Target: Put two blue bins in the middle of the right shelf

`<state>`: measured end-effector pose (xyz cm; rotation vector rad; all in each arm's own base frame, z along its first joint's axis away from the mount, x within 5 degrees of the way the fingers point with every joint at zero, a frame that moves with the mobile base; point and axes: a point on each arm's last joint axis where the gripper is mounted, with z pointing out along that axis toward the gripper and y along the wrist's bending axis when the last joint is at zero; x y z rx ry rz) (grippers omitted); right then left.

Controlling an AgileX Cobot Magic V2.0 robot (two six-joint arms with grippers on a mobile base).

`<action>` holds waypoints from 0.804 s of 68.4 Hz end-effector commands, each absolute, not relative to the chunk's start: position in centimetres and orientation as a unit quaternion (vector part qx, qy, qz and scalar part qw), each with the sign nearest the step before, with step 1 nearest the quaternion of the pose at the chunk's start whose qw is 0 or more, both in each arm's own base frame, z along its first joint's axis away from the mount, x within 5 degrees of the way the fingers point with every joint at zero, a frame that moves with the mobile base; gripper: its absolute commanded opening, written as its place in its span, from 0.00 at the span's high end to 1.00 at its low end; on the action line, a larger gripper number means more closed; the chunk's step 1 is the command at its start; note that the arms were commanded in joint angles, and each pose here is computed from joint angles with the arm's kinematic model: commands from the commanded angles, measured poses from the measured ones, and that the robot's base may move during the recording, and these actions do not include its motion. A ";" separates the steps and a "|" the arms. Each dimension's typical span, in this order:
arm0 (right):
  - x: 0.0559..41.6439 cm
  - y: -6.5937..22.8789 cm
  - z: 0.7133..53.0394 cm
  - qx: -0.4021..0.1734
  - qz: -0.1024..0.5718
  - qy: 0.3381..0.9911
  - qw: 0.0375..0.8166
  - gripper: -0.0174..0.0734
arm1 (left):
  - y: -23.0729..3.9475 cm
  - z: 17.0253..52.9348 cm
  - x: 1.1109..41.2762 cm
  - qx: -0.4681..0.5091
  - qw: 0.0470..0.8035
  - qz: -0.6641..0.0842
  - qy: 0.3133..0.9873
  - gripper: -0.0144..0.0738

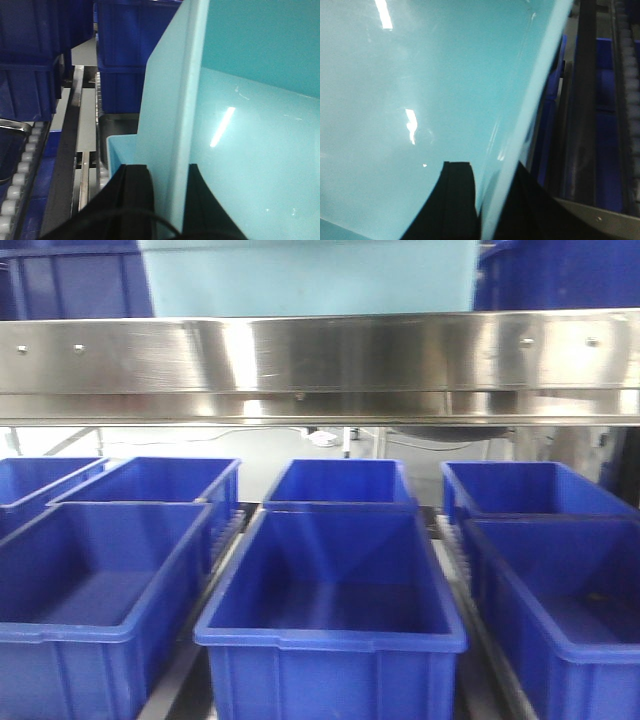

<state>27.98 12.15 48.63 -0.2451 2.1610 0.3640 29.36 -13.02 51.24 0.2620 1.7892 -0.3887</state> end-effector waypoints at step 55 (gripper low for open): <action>27.8 11.8 48.8 -0.115 0.127 0.873 0.457 0.98 | -12.9 53.2 28.5 0.087 0.639 -0.218 0.733 0.96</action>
